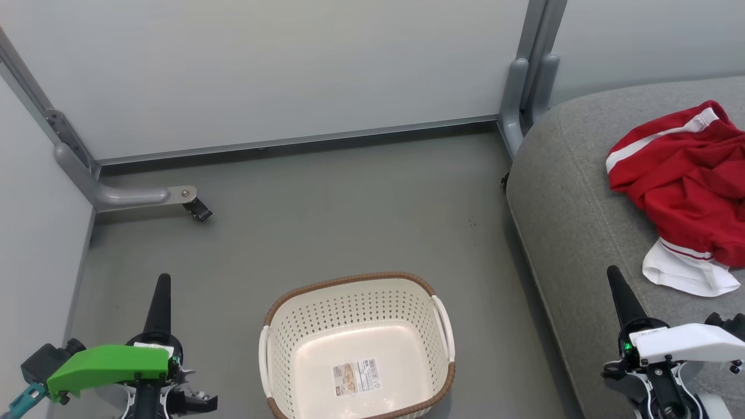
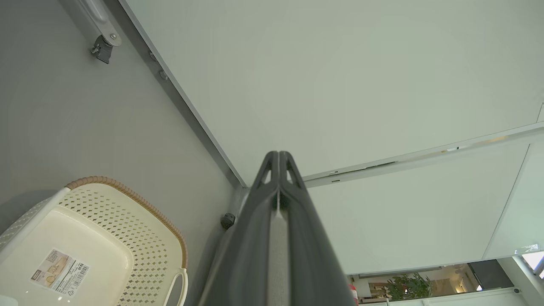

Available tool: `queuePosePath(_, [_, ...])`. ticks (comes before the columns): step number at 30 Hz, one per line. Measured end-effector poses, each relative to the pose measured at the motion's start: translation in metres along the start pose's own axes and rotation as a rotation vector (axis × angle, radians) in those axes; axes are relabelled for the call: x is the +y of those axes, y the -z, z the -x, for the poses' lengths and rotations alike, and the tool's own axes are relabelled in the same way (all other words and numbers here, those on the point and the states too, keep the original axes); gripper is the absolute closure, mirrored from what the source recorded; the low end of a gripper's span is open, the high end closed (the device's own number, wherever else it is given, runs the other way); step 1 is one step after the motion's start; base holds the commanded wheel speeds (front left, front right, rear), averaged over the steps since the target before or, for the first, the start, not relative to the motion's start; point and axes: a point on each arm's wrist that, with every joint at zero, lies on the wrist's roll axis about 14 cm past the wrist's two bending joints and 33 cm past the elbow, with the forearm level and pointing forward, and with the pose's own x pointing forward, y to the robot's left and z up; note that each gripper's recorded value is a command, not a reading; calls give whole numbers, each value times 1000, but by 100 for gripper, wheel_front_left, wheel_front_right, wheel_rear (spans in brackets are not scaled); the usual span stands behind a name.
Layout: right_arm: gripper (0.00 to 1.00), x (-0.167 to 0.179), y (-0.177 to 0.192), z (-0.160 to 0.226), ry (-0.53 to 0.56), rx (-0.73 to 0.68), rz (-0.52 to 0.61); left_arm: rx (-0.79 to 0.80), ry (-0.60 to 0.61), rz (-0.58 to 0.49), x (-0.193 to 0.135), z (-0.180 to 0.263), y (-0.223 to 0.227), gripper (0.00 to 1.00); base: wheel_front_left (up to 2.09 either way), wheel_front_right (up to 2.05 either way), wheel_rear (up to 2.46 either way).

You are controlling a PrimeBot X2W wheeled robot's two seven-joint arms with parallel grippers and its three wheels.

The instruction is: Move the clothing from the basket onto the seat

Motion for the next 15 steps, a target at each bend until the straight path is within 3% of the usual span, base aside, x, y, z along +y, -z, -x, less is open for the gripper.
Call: queuePosePath(15, [100, 2, -6, 0, -9, -7, -122, 12, 15, 123, -3, -3, 1, 100, 0, 0, 0])
